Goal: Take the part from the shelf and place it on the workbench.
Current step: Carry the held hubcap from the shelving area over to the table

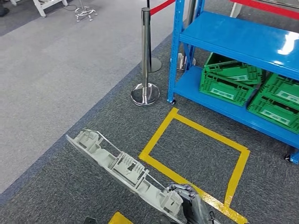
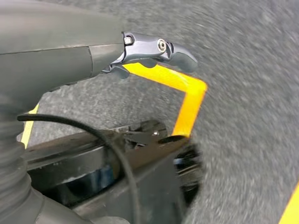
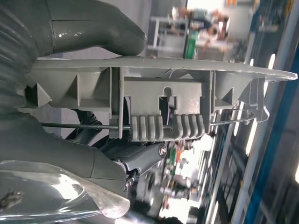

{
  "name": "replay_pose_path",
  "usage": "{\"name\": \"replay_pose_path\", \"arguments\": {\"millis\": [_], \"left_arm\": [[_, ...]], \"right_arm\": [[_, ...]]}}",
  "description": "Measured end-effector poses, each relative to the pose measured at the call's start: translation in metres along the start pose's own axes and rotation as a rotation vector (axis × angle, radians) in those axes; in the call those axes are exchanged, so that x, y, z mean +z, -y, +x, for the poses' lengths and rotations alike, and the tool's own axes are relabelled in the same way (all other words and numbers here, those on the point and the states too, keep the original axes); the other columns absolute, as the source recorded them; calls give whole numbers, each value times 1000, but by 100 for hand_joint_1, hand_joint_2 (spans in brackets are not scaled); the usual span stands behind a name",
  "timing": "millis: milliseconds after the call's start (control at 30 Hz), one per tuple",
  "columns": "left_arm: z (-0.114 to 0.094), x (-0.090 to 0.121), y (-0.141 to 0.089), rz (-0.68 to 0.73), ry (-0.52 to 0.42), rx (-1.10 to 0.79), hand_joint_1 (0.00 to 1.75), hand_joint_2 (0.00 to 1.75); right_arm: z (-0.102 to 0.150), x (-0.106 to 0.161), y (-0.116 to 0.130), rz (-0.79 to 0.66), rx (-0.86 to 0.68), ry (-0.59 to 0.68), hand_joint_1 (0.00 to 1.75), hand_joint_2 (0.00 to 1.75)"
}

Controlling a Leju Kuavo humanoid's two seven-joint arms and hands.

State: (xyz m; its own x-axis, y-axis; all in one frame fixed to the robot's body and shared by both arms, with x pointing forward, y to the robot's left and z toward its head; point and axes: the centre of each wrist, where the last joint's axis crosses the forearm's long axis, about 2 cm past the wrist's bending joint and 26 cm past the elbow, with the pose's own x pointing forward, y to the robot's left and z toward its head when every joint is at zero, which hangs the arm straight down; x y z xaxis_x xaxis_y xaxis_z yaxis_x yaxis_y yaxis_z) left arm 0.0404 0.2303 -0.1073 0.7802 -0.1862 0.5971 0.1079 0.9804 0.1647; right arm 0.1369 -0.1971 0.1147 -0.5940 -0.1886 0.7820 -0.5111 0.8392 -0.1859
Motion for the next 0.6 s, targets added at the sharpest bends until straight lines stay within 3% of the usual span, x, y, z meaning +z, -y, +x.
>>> {"name": "replay_pose_path", "arguments": {"millis": [233, 600], "left_arm": [[-6, 3, -2, -18, -40, -6, 0, 175], [-9, 4, -5, -15, -159, -202, 0, 175]], "right_arm": [[-2, -7, 0, 48, -11, 19, 175, 175], [-8, -12, -6, 111, -66, 17, 175, 175]]}}
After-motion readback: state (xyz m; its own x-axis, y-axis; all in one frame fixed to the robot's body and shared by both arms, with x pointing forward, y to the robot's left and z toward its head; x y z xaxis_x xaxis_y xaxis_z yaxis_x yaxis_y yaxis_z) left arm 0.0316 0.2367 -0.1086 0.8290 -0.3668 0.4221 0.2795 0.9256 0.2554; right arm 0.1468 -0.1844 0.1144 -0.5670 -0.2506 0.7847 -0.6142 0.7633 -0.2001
